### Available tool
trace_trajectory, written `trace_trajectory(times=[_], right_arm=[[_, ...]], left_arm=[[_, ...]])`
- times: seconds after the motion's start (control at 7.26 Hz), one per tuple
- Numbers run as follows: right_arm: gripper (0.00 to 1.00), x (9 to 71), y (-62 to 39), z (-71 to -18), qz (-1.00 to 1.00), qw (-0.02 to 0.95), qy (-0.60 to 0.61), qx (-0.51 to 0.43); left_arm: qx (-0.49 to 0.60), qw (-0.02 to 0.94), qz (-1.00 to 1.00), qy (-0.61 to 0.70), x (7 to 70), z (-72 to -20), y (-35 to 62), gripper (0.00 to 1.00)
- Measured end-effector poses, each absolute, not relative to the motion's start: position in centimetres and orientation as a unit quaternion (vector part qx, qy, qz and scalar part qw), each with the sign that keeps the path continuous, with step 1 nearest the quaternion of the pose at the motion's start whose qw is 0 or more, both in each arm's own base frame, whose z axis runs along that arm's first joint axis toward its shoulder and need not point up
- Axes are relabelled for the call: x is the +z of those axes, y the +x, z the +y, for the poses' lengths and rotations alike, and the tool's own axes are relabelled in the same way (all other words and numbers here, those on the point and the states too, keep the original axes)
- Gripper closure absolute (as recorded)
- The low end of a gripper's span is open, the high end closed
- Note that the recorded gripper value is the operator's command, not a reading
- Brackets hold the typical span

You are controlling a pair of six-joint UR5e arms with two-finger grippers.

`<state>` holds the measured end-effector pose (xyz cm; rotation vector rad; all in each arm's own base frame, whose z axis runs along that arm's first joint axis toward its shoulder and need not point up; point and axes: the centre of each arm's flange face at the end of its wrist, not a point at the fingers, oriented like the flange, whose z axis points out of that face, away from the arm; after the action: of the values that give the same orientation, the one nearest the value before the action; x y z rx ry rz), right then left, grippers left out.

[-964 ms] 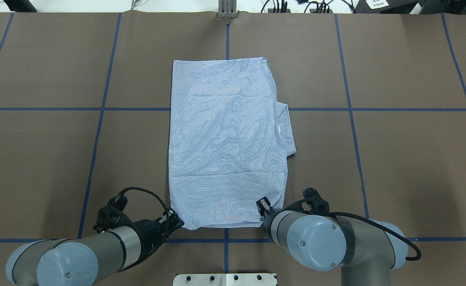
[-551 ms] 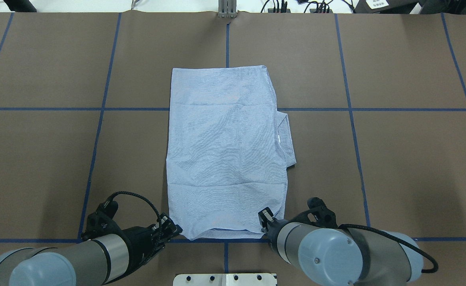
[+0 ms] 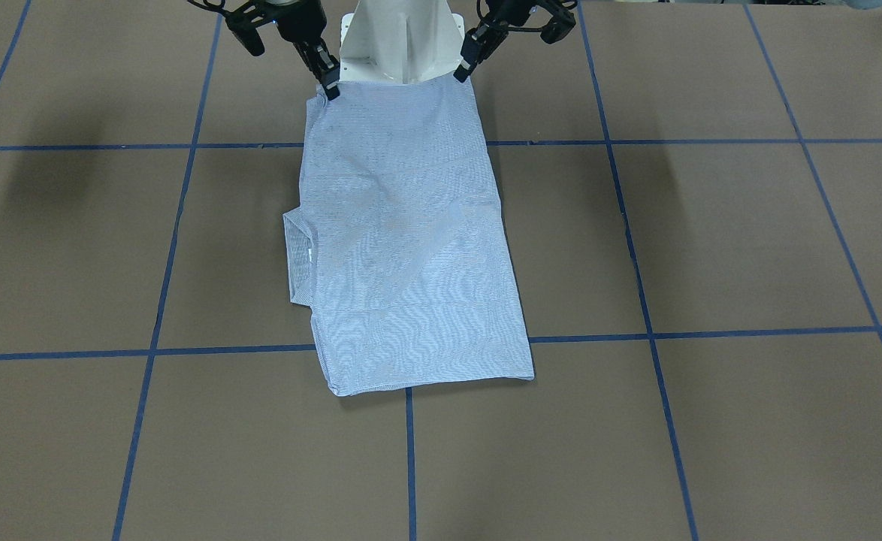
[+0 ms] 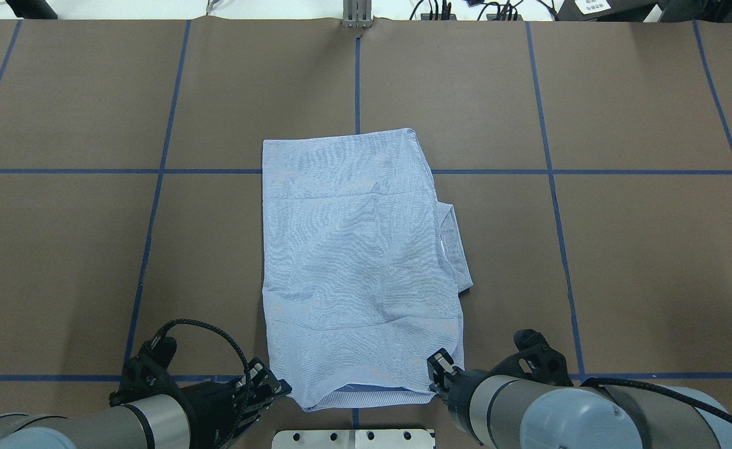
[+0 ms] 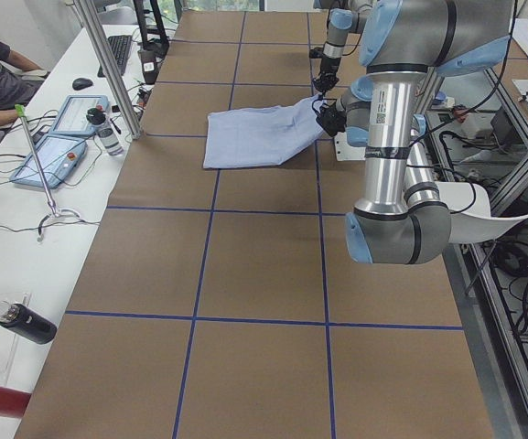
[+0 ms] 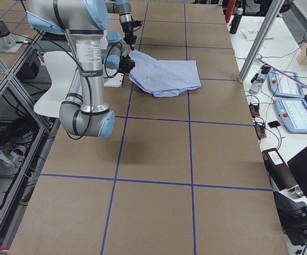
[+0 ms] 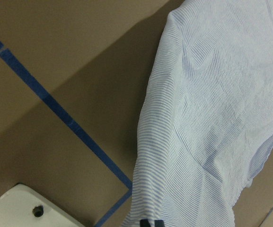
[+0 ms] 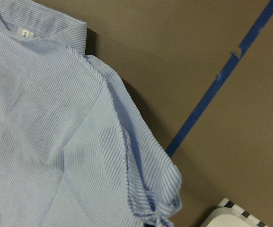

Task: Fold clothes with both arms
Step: 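Lift the near edge with both grippers and fold it toward the collar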

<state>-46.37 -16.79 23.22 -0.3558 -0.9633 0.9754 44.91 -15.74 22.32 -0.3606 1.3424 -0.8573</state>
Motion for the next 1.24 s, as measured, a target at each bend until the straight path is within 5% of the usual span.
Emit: trace_trajectory(times=[0.55, 1.24], right_arm=[[1.00, 20.4, -45.5, -23.0, -0.457, 0.735, -0.151, 0.478], [1.00, 18.5, -44.2, -36.8, -0.450, 0.738, -0.125, 0.487]], left_arm=[[-0.370, 0.680, 0.621, -0.121, 20.2, -19.2, 44.1, 1.00], [-0.374, 0.699, 0.609, -0.036, 18.7, -35.1, 43.7, 1.00]])
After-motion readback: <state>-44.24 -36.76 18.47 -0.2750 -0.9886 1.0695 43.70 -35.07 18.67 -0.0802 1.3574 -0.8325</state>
